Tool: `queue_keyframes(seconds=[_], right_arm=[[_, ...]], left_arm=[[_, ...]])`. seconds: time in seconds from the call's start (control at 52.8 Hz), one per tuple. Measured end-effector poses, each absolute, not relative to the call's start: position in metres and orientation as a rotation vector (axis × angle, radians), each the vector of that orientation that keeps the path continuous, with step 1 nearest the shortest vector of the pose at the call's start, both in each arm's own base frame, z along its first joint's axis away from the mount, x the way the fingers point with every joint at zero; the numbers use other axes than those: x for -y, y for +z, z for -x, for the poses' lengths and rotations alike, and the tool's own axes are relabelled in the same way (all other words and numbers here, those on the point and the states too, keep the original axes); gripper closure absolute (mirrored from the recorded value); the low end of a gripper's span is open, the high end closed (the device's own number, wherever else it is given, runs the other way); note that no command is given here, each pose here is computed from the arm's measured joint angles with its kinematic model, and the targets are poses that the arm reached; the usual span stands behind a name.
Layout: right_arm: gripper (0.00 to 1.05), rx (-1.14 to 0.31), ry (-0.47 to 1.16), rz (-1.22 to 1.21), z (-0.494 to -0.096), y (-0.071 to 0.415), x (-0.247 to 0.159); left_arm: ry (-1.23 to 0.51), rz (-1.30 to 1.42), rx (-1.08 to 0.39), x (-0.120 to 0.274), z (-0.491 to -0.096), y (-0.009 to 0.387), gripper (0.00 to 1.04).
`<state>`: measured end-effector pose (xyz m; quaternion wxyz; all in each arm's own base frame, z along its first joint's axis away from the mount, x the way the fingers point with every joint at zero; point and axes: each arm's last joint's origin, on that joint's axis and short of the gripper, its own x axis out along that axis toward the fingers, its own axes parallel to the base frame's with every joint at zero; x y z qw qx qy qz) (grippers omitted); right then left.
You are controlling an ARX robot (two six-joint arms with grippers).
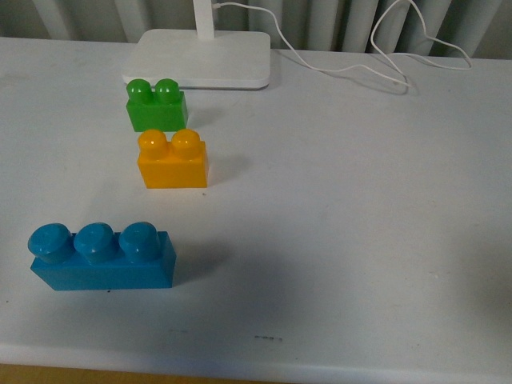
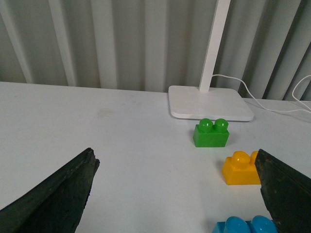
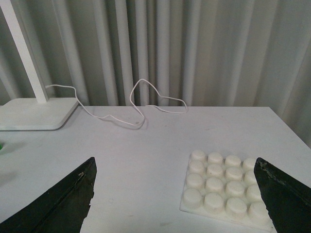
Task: Insert yellow block into base center
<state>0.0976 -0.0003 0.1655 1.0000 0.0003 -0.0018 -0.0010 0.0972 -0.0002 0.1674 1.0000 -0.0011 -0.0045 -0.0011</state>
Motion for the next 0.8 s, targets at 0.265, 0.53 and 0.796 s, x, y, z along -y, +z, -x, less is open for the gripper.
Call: queue_keyframes(seconds=[0.265, 0.53, 0.796], right_arm=[[0.09, 0.004, -0.002, -0.001, -0.0976, 0.1655, 0.0003], [0.09, 0.004, -0.002, -0.001, -0.0976, 0.1655, 0.0003], [0.09, 0.004, -0.002, -0.001, -0.0976, 0.1655, 0.0003]], left_arm=[[-0.002, 0.002, 0.009, 0.0002, -0.0972, 0.1674, 0.06], [-0.002, 0.002, 0.009, 0.0002, -0.0972, 0.1674, 0.06], [-0.002, 0.002, 0.009, 0.0002, -0.0972, 0.1674, 0.06]])
